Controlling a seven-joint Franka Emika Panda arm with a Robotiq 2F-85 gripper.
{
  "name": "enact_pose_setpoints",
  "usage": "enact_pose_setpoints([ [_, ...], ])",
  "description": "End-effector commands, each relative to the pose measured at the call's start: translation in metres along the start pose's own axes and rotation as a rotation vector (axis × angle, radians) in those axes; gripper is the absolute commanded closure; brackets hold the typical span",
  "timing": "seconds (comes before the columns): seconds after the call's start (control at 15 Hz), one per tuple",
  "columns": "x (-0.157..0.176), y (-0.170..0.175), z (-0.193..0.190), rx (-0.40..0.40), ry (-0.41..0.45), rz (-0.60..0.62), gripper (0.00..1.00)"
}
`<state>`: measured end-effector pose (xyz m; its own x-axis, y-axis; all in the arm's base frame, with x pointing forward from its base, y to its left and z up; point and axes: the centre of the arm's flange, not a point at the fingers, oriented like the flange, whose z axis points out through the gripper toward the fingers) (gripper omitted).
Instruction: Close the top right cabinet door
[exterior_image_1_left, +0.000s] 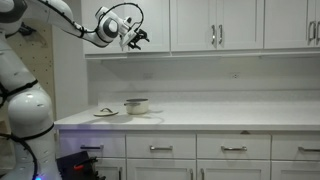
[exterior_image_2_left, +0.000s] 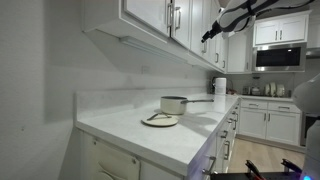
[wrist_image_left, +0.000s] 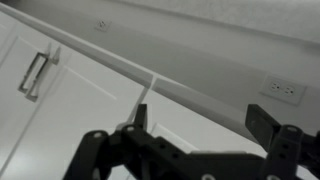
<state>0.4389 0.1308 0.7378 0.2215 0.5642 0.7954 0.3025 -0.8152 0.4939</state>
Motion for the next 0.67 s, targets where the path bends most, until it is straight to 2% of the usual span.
enact_pose_setpoints([
  [0.0,0.003,0.012,-0.025,-0.043,-0.128,0.116,0.00],
  [0.4,-0.016,0.036,-0.046,-0.105,-0.293,0.286,0.00],
  [0.47,-0.017,0.031,-0.043,-0.074,-0.247,0.249,0.00],
  [0.6,-0.021,0.034,-0.045,-0.084,-0.272,0.270,0.00],
])
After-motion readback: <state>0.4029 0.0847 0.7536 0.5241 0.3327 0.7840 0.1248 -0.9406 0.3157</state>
